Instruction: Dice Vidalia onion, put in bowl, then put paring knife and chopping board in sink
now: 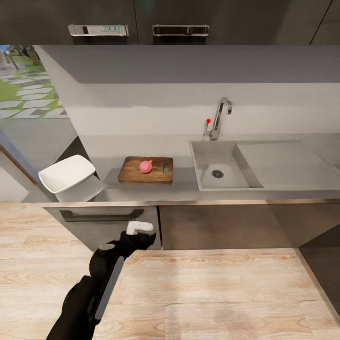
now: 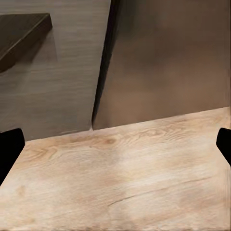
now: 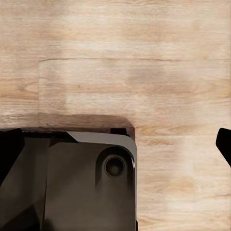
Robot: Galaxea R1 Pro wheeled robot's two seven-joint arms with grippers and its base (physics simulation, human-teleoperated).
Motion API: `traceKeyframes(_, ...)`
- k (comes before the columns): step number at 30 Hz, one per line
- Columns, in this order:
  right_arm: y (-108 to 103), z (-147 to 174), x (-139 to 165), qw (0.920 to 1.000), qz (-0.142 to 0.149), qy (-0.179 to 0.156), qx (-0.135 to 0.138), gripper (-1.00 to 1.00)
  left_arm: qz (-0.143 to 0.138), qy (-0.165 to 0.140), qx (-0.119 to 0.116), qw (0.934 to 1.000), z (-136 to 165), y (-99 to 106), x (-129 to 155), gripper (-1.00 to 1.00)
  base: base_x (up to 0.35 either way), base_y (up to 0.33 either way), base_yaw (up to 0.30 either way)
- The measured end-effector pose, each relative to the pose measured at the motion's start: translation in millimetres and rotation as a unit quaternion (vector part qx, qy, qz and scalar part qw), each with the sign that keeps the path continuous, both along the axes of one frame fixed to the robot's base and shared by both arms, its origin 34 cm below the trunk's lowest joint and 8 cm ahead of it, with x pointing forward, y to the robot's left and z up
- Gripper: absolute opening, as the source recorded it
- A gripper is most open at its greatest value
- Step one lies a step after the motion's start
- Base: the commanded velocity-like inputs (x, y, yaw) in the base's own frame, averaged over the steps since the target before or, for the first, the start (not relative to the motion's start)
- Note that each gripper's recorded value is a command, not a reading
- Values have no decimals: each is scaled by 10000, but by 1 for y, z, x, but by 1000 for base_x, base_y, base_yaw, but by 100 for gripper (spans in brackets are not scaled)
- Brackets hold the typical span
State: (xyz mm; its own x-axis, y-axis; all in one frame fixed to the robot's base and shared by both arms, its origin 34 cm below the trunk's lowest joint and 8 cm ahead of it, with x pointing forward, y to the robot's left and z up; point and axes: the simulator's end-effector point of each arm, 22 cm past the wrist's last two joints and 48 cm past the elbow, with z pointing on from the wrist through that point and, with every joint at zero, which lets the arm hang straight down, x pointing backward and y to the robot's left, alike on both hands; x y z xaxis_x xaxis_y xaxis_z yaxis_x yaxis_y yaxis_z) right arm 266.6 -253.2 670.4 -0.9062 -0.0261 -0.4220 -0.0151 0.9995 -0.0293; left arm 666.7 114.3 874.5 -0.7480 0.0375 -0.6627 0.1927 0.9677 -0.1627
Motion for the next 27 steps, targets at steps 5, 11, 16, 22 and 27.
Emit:
traceKeyframes(5, -1, 0, 0, 10000, 2, -6, -6, 100, 134, 35, 40, 9999, -58, 22, -95, 100, 0, 0, 0)
traceKeyframes(11, -3, 1, 3, 10000, 7, -57, -20, 100, 222, -195, 112, 9995, -80, 47, -174, 100, 0, 0, 0)
traceKeyframes(16, -4, 4, 8, 9998, 6, -172, -32, 100, 337, -455, 41, 9984, -81, 57, -248, 100, 0, 0, 0)
traceKeyframes(22, -5, 7, 14, 9995, -23, -319, -33, 100, 482, -192, 225, 9984, -105, 80, -302, 100, 0, 0, -28)
traceKeyframes(27, -6, 7, 15, 9994, -49, -341, -37, 100, 695, 248, 525, 9959, -134, 113, -338, 100, 0, 0, -216)
